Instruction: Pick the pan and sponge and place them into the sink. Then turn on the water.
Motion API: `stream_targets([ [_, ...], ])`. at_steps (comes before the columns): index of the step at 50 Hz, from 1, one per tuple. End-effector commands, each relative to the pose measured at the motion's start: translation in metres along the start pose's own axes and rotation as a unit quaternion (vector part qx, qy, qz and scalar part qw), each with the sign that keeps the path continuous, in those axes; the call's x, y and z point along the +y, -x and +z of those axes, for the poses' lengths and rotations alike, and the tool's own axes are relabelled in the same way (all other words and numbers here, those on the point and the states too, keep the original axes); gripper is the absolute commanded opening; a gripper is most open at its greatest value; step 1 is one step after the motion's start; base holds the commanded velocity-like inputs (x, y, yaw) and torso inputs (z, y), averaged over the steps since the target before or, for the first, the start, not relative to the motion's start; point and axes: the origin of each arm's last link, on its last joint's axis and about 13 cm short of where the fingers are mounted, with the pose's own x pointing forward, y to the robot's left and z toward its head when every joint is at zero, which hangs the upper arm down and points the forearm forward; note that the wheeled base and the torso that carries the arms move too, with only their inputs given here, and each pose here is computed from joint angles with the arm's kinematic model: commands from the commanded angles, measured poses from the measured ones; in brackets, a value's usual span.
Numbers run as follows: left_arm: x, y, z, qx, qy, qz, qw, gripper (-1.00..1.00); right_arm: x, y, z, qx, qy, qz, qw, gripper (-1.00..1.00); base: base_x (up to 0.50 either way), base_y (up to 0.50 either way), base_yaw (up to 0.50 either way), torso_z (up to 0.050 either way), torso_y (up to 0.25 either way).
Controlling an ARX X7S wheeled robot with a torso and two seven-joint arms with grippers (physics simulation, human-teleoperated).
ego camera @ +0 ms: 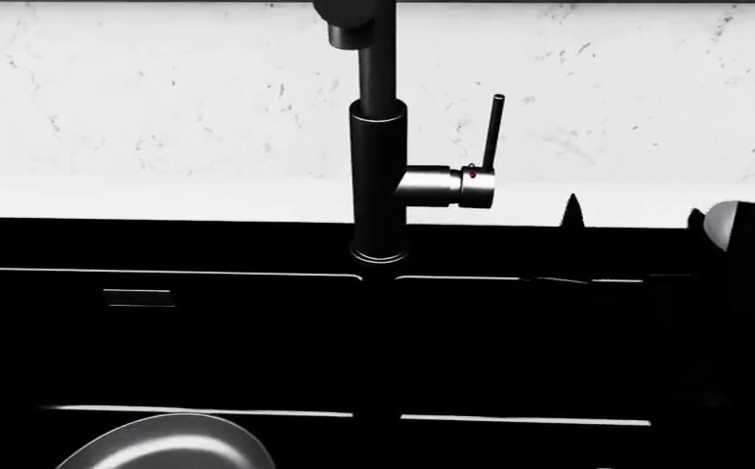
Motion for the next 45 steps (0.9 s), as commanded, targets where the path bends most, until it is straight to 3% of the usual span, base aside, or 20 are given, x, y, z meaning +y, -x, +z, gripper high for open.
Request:
stream_targets([
  [1, -0.002, -0.004, 0.002, -0.002, -0.002, 0.000, 1.000, 1.00, 0.017, -0.054, 0.004, -0.017, 0.037, 0.054, 0.998, 1.00, 0.00, 0.00, 0.00, 0.000, 0.000],
  [10, 0.002, -0.001, 0.002, -0.001, -0.004, 0.002, 1.000, 1.00, 0.031, -0.090, 0.003, -0.016, 0.067, 0.092, 0.993, 1.00, 0.00, 0.00, 0.00, 0.000, 0.000],
  [23, 0.003, -0.001, 0.004, -0.007, -0.006, 0.006, 1.000, 1.00, 0.033, -0.122, 0.004, -0.008, 0.048, 0.082, 0.995, 1.00, 0.00, 0.00, 0.00, 0.000, 0.000],
  [30, 0.001, -0.003, 0.006, -0.021, -0.019, 0.009, 1.000, 1.00, 0.032, -0.142, 0.006, 0.002, 0.060, 0.078, 0.995, 1.00, 0.00, 0.00, 0.00, 0.000, 0.000],
  [31, -0.001, -0.005, 0.005, -0.028, -0.044, 0.019, 0.998, 1.00, 0.032, -0.146, 0.006, 0.004, 0.065, 0.078, 0.995, 1.00, 0.00, 0.00, 0.00, 0.000, 0.000],
  [32, 0.003, -0.004, 0.005, -0.012, -0.004, 0.017, 1.000, 1.00, 0.033, -0.149, 0.006, 0.005, 0.067, 0.079, 0.995, 1.00, 0.00, 0.00, 0.00, 0.000, 0.000],
  [45, -0.001, -0.008, 0.005, -0.007, -0.020, 0.021, 1.000, 1.00, 0.033, -0.164, -0.004, 0.038, 0.080, 0.084, 0.993, 1.00, 0.00, 0.00, 0.00, 0.000, 0.000],
])
